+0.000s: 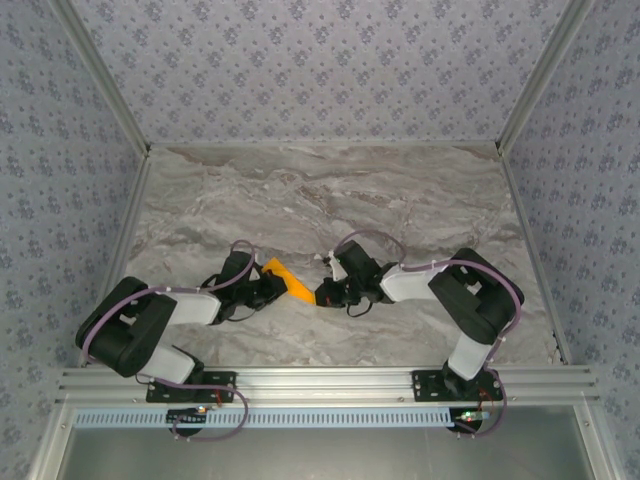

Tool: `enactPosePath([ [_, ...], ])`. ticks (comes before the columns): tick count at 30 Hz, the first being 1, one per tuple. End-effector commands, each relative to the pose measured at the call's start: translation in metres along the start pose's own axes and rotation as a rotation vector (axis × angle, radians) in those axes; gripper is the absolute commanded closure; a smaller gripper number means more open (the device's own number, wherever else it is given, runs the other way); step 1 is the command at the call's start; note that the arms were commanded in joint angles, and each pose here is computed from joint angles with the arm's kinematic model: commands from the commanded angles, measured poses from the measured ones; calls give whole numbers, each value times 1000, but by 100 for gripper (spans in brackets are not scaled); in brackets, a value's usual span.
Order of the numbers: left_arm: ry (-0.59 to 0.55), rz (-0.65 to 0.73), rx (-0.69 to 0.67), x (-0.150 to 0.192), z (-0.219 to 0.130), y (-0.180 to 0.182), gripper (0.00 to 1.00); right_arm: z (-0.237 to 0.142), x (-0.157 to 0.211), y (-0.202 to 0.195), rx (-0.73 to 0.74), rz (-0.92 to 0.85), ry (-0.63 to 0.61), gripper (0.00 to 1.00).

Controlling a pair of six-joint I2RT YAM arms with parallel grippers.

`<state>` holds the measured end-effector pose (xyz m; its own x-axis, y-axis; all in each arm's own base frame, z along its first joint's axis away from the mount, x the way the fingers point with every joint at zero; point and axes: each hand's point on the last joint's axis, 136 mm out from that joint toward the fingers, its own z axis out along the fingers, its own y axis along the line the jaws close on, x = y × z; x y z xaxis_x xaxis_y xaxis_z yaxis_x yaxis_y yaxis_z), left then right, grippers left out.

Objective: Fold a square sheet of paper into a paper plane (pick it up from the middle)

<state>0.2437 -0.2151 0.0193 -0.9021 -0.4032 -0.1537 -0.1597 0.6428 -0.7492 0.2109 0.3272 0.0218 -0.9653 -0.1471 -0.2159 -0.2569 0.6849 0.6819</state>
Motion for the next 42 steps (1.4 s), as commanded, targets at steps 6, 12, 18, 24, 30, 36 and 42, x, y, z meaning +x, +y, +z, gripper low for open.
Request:
enactPosePath([
  [6, 30, -30, -99, 14, -4, 28, 91, -15, -3, 13, 8, -29, -18, 94],
  [12, 29, -21, -94, 13, -5, 25, 91, -7, 3, 17, 8, -51, 23, 94],
  [18, 32, -14, -88, 13, -5, 22, 91, 4, 15, -14, 93, 2, 57, 95],
  [24, 34, -6, -82, 12, -5, 19, 91, -9, -3, 13, 28, -36, 9, 95],
  [30, 32, 5, -76, 9, -6, 15, 91, -9, -24, 34, 2, -80, -13, 94],
  [36, 32, 12, -71, 8, -5, 11, 91, 14, -26, 20, 29, -56, 16, 95],
  [42, 30, 56, -34, 2, -5, -4, 91, 20, -11, -6, 94, -23, 53, 95],
])
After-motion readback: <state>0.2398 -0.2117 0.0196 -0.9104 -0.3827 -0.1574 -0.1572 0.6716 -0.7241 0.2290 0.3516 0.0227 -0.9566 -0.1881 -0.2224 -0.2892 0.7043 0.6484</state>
